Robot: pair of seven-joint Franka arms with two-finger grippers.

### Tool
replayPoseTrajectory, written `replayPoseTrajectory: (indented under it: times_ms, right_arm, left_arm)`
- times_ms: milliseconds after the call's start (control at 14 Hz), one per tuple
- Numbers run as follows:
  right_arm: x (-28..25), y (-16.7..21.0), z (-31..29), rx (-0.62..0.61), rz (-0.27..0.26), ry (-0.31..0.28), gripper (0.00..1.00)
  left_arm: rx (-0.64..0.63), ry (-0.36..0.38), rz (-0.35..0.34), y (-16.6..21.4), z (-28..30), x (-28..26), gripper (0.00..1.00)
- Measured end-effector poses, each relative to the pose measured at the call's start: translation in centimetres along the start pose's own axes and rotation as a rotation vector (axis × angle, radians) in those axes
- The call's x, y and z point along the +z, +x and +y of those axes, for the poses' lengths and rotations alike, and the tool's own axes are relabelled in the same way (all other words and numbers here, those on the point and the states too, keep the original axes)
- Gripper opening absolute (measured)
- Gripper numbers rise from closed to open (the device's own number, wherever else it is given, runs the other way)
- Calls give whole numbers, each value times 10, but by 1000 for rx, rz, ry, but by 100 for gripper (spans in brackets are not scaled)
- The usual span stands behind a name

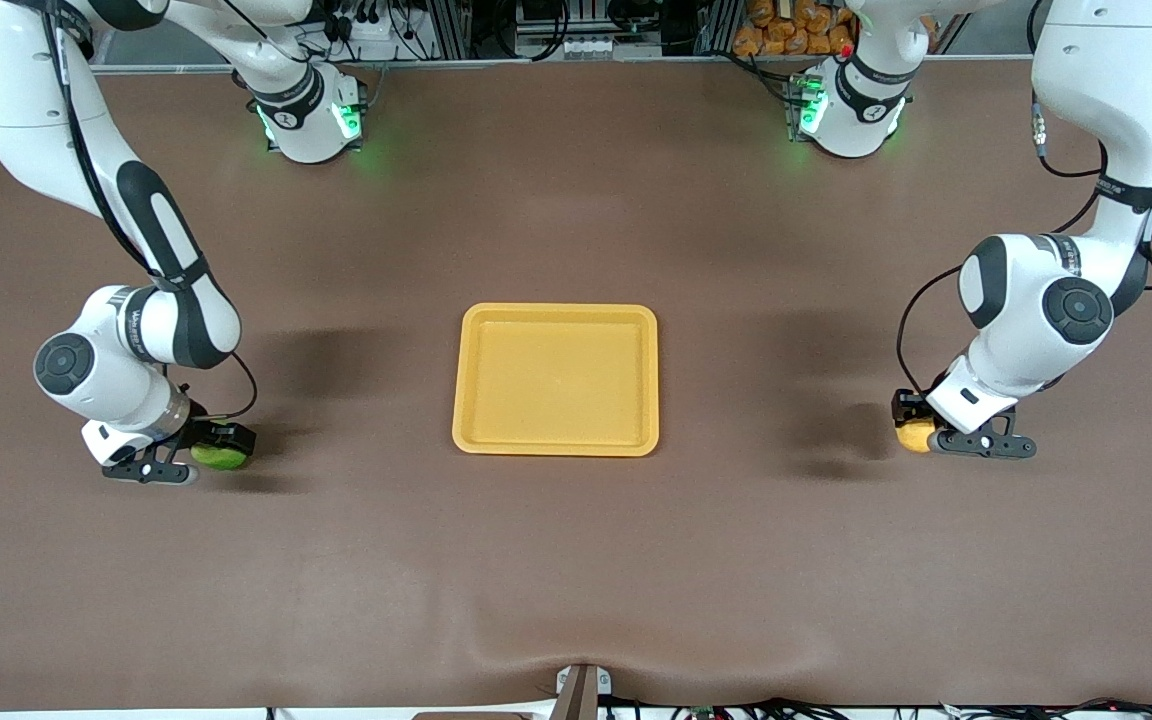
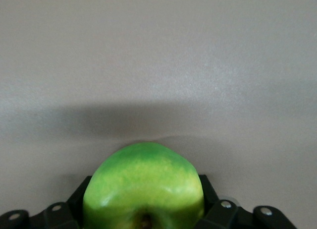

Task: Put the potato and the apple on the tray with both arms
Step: 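Lower and close the right gripper on the apple while the left grasps potato, then lift the apple with the right gripper while the left gripper carries potato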

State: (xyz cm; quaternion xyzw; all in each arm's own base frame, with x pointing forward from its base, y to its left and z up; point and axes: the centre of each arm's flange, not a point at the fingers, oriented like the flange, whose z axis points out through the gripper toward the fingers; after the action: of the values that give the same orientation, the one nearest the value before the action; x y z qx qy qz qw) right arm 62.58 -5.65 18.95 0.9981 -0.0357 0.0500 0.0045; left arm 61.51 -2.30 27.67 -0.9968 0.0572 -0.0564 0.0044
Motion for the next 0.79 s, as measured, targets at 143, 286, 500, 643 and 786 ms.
replayPoseTrajectory:
  times_ms: [143, 286, 500, 643, 786]
  right_arm:
    - [0, -2, 0, 0, 10, 0, 86]
    - [0, -2, 0, 0, 11, 0, 86]
    - [-1, -1, -3, -6, 19, 0, 86]
    - [-4, 1, -8, -15, 30, 2, 86]
    - [-14, 2, -12, -26, 25, 3, 86]
  left_arm:
    - [9, -2, -28, 14, 5, -23, 50]
    - [25, -8, -52, 27, 17, -46, 50]
    - [33, -28, -53, 34, 50, -62, 50]
    - [19, -42, -52, 34, 73, -64, 50]
    - [16, -54, -57, 33, 94, -68, 50]
